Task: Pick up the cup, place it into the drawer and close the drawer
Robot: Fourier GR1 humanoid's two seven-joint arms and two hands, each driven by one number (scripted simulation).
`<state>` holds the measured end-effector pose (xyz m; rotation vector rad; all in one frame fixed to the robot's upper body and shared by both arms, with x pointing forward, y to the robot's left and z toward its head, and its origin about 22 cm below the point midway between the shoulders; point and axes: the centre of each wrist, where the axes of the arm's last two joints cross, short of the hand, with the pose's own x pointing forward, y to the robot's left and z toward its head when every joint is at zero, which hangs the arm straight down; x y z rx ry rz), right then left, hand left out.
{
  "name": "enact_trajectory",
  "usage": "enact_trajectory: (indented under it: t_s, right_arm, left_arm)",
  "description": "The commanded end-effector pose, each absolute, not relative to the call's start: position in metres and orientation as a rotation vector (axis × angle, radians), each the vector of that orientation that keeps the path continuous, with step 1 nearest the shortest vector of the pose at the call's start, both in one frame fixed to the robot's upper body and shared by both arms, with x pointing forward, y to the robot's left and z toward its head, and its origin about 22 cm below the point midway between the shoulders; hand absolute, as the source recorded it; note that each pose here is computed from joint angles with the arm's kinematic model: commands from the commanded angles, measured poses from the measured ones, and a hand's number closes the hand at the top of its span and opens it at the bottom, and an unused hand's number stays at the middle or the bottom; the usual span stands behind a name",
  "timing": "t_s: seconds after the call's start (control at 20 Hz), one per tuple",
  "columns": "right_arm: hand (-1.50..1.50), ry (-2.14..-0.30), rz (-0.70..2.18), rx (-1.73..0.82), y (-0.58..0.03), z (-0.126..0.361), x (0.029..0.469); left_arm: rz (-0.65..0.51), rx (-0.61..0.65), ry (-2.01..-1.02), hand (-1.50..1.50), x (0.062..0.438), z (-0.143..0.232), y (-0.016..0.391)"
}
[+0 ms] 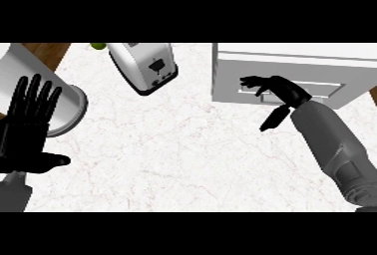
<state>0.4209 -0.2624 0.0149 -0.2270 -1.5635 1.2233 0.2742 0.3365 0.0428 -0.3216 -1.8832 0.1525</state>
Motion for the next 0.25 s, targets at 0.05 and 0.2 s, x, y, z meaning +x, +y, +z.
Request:
enact_trajectory:
  t_s: [0.05,0.2]
  right_arm:
    - [-1.50,-1.500,1.167,-0.401,-0.281,0.050,0.437]
    - [-1.50,-1.497,1.142,-0.398,-0.288,0.056,0.439]
  left_arm:
    - [0.146,-0.325,-1.887,-1.50,0.276,0.034,0.325]
    - [0.133,-0.303,-1.879,-1.50,0.275,0.044,0.339]
